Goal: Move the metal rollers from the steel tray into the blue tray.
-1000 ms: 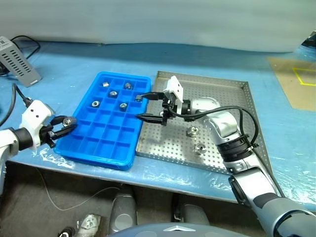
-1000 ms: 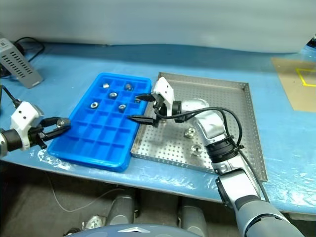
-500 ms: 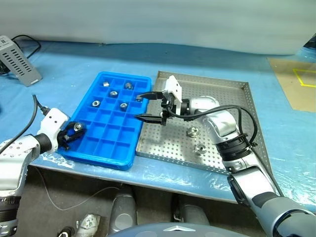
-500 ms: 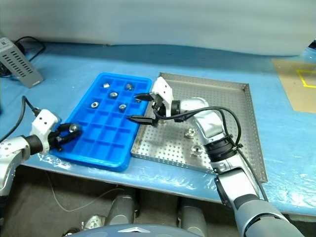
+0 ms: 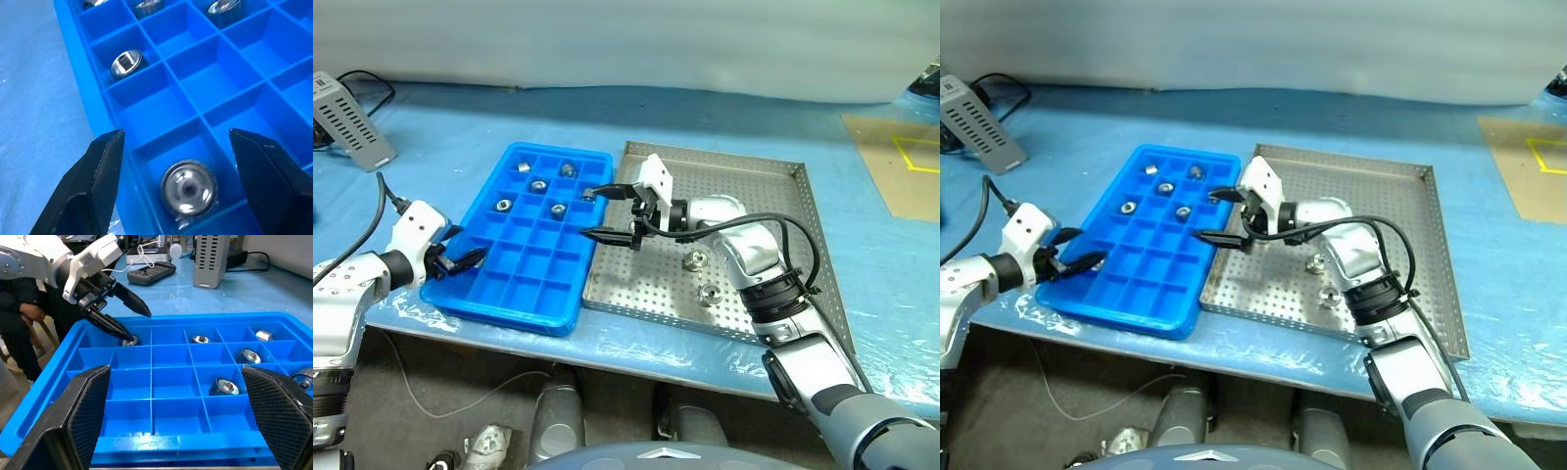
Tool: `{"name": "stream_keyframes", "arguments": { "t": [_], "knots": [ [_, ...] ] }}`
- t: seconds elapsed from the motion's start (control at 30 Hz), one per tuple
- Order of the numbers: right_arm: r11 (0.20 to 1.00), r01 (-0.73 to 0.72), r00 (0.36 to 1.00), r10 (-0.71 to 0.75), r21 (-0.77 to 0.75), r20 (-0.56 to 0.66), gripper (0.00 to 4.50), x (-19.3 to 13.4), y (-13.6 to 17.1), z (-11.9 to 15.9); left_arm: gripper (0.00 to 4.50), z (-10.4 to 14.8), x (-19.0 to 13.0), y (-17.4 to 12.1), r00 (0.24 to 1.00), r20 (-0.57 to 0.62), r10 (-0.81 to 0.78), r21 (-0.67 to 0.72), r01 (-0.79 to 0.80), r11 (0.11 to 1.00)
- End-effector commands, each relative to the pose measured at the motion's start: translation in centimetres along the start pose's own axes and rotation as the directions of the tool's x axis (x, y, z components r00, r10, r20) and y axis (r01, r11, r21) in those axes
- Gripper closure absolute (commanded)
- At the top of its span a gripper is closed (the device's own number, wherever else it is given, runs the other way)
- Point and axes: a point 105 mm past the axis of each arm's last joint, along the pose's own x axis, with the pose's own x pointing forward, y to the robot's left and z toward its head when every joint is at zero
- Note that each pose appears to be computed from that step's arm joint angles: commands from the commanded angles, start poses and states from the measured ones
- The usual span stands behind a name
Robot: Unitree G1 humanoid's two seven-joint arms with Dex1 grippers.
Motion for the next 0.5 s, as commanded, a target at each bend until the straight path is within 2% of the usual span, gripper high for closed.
{"name": "stream_keyframes", "arguments": {
  "t": [0.03, 0.17, 0.2, 0.3, 0.5],
  "knots": [
    [0.999, -0.002, 0.999, 0.004, -0.047, 0.040, 0.00, -1.0, 1.0, 1.8, 0.86, 3.4, 0.0, -0.9, 0.994, 0.079, -0.080, 0.081, 0.073, 0.994],
    [0.999, 0.035, 0.999, -0.035, -0.014, 0.032, 0.00, -4.1, 0.4, 2.7, 0.86, 7.3, 1.5, -2.7, 0.966, 0.177, -0.188, 0.176, 0.157, 0.972],
    [0.997, 0.066, 0.998, -0.066, -0.036, -0.008, 0.00, -4.9, 0.0, 2.2, 0.86, 8.0, 2.3, -3.0, 0.959, 0.194, -0.206, 0.203, 0.166, 0.965],
    [0.993, 0.114, 0.990, -0.115, -0.023, -0.082, 0.00, -7.0, -0.3, 0.7, 0.86, 10.0, 5.1, -4.8, 0.928, 0.216, -0.304, 0.269, 0.243, 0.932],
    [0.977, 0.213, 0.972, -0.210, 0.011, -0.104, 0.00, -8.4, -0.9, 0.2, 0.86, 12.5, 12.8, -8.9, 0.902, 0.202, -0.382, 0.362, 0.294, 0.885]
  ]
}}
